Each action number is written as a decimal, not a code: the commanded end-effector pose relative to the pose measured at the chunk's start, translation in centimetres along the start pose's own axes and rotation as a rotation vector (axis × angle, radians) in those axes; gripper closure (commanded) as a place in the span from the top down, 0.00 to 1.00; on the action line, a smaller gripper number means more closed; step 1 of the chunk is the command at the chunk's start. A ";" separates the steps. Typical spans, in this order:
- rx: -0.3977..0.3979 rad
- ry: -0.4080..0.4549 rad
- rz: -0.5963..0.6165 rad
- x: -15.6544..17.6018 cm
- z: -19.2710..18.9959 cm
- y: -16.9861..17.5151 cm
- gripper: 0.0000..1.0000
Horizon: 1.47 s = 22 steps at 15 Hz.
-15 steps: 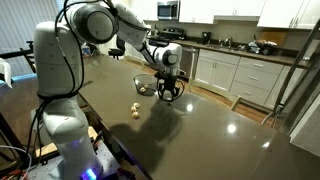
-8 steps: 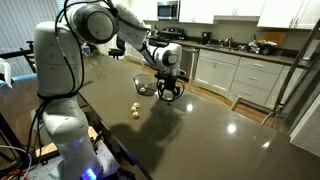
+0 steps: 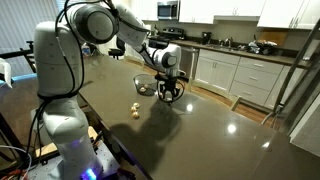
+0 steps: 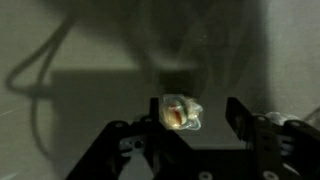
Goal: Pick up the all candy from the table and put them in the black basket.
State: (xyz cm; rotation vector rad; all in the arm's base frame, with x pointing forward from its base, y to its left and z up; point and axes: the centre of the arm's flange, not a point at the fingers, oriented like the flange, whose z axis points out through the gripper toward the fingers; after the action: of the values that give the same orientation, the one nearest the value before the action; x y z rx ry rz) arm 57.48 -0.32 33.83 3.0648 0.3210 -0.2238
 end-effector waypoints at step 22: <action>-0.078 0.050 -0.073 -5.2 -10.5 -3.7 0.09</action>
State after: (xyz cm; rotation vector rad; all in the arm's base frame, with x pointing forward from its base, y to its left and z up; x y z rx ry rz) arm 55.32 1.71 42.01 3.0233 0.3914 -0.1538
